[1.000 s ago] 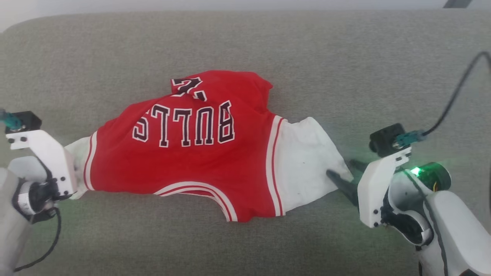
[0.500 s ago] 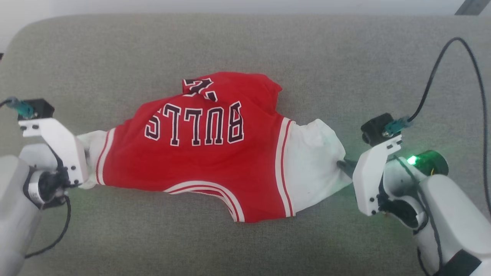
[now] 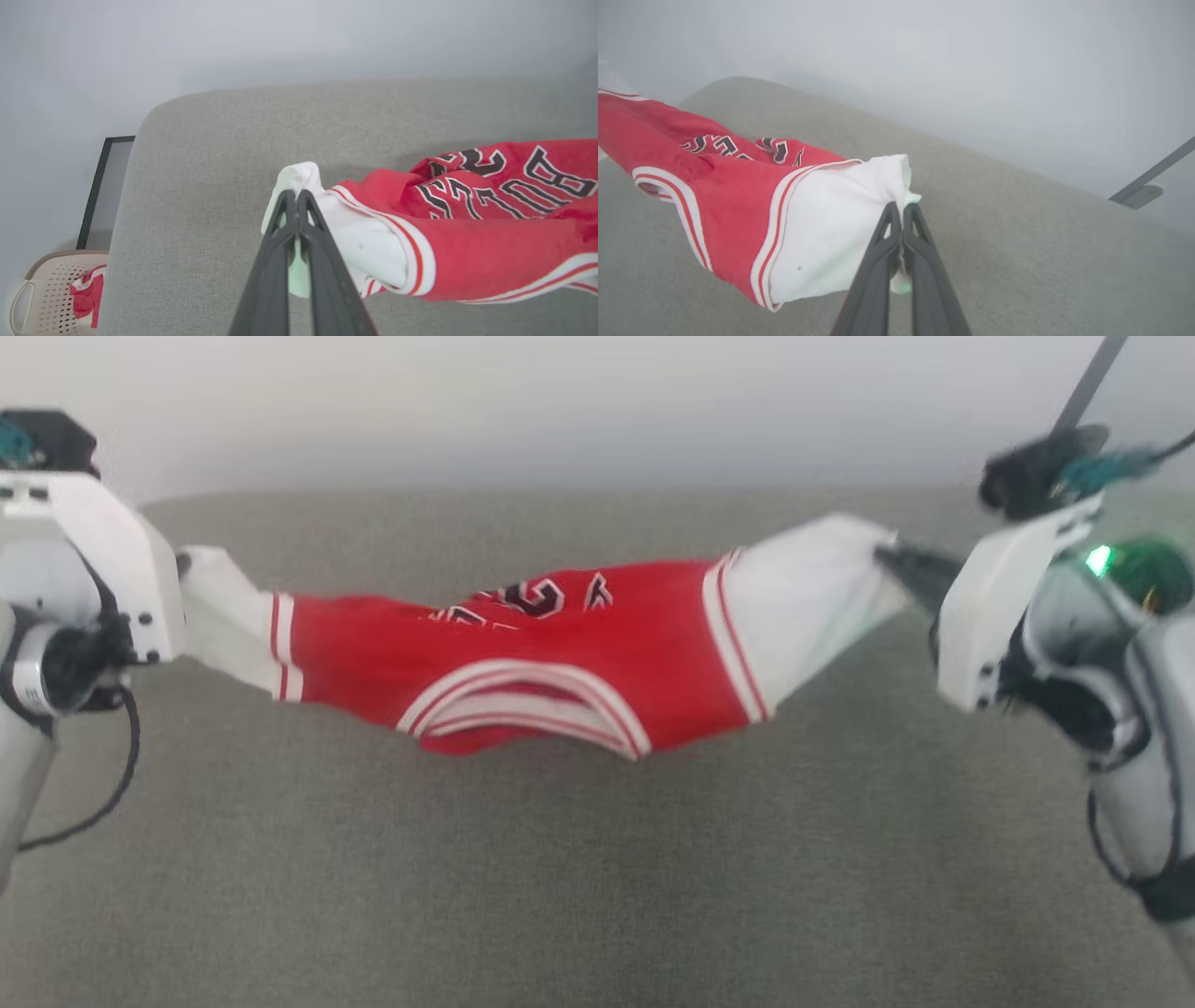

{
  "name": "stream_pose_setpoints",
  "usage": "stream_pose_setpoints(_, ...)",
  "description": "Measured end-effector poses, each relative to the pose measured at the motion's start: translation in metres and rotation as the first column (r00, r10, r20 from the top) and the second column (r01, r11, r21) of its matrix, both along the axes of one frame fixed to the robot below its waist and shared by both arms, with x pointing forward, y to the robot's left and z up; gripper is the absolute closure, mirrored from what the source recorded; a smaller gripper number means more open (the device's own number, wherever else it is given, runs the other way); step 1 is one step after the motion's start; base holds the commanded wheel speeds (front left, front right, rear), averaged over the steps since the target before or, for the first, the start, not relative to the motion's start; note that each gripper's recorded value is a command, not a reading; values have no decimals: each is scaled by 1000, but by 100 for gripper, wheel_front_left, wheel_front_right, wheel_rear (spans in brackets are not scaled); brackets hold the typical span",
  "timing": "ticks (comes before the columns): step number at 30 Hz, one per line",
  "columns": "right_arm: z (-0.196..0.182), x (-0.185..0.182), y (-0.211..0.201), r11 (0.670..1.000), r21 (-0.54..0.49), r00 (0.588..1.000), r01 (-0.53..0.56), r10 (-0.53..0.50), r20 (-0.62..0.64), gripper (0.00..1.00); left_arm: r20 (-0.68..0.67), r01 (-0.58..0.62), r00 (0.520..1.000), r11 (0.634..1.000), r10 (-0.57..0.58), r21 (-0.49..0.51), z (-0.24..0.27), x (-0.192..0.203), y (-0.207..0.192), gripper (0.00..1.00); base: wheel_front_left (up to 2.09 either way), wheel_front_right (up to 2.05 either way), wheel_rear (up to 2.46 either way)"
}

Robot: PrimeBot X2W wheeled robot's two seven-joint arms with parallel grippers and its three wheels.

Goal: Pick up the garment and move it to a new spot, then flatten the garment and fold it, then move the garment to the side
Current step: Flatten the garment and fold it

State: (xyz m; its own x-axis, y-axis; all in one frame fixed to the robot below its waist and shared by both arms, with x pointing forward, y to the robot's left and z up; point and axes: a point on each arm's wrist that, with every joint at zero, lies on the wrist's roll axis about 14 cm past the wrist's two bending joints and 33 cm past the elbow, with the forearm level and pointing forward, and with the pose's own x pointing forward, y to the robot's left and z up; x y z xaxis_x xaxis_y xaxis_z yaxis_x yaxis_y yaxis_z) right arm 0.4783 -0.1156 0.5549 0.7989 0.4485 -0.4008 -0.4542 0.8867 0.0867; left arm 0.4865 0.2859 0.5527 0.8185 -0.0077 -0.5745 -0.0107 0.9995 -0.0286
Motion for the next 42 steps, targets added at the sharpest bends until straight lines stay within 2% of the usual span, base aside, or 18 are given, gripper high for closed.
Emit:
stream_pose_setpoints(1, 32, 2, -4, 1000, 1, 997, 6, -6, 77, 100, 52, 18, 998, 1000, -19, 8, 24, 2, -6, 100, 0, 0, 0)
stream_pose_setpoints(4, 81, 2, -5, 999, 52, 982, 7, -16, 188, 100, 135, 41, 990, 999, -43, 14, 64, 4, -15, 100, 0, 0, 0)
stream_pose_setpoints(8, 140, -1, -14, 997, 74, 941, 23, -47, 334, 100, 244, 53, 968, 998, -58, 29, 115, 6, -22, 100, 0, 0, 0)
stream_pose_setpoints(15, 199, 1, -26, 991, 125, 883, 45, -98, 459, 100, 372, 87, 923, 995, -96, 40, 167, 15, -42, 100, 0, 0, 0)
stream_pose_setpoints(19, 207, 8, -29, 991, 120, 874, 60, -110, 474, 100, 415, 104, 903, 993, -114, 47, 184, 22, -50, 100, 0, 0, 0)
stream_pose_setpoints(25, 219, 33, -49, 983, 131, 826, 127, -178, 534, 100, 463, 113, 877, 992, -128, 61, 192, 45, -60, 100, 0, 0, 0)
stream_pose_setpoints(29, 227, 60, -61, 978, 119, 778, 173, -210, 592, 100, 524, 122, 841, 991, -136, 60, 202, 72, -71, 100, 0, 0, 0)
stream_pose_setpoints(32, 232, 83, -73, 971, 110, 723, 213, -232, 650, 100, 573, 117, 809, 991, -131, 61, 207, 97, -76, 100, 0, 0, 0)
stream_pose_setpoints(36, 246, 113, -84, 962, 115, 610, 246, -246, 753, 100, 671, 115, 727, 989, -147, 93, 223, 129, -85, 100, 0, 0, 0)
stream_pose_setpoints(39, 244, 135, -92, 956, 126, 541, 265, -255, 802, 100, 731, 112, 663, 987, -161, 116, 225, 153, -91, 100, 0, 0, 0)
stream_pose_setpoints(42, 227, 159, -92, 953, 94, 529, 287, -240, 814, 100, 796, 100, 584, 987, -159, 124, 226, 172, -95, 100, 0, 0, 0)
